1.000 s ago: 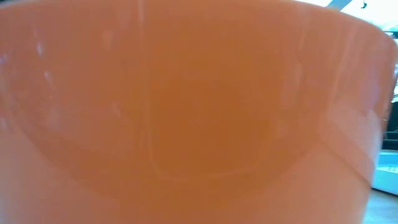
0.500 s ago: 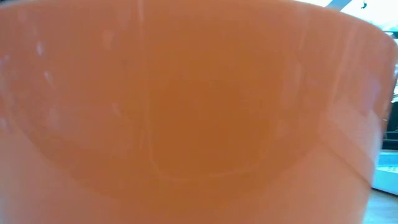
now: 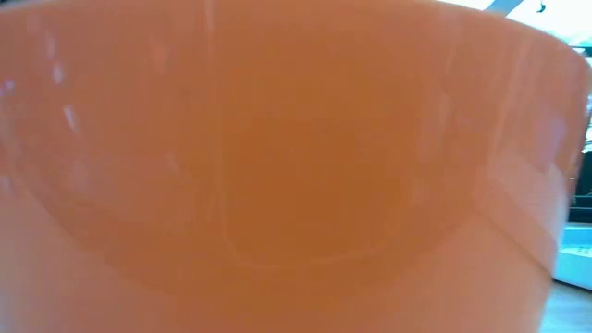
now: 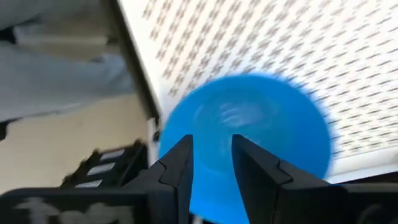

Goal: Pick & Place Mini bowls
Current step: Put the top right red bowl on the shelf

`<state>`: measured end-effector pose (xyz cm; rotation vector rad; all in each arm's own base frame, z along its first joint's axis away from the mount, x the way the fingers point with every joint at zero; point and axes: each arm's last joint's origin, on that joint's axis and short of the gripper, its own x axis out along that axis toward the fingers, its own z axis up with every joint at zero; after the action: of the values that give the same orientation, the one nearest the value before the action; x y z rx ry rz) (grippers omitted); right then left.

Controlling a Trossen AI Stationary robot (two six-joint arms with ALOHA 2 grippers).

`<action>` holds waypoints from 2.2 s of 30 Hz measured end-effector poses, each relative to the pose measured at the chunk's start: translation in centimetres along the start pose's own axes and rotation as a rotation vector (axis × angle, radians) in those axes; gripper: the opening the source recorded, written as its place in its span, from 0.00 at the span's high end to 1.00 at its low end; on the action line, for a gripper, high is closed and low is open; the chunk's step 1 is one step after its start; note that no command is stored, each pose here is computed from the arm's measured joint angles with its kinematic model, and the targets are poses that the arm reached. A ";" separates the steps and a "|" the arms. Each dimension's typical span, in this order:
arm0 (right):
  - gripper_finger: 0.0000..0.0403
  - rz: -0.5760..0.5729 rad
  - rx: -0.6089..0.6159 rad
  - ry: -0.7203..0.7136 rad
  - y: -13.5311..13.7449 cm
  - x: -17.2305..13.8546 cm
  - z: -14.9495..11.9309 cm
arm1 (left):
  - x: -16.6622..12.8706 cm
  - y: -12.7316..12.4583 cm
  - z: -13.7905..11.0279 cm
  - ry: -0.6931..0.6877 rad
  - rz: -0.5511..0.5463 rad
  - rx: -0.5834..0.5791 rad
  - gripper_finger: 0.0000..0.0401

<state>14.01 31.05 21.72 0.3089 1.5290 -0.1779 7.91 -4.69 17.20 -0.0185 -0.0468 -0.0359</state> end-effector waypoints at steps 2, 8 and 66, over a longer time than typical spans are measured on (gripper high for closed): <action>0.75 -0.021 -0.001 -0.073 -0.2 -0.9 0.2 | 0.0 0.0 0.0 0.000 0.000 0.000 1.00; 0.77 -0.052 -0.051 -0.439 -0.8 -3.8 1.2 | 0.0 0.0 0.0 0.000 0.000 0.001 1.00; 0.85 -0.641 0.349 -1.101 -17.9 -15.6 16.4 | -2.3 3.6 13.2 0.034 0.868 0.031 1.00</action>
<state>23.55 7.80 35.90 -0.0452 0.4403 -0.9569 5.13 -0.76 30.18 -0.0063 -0.0021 0.8319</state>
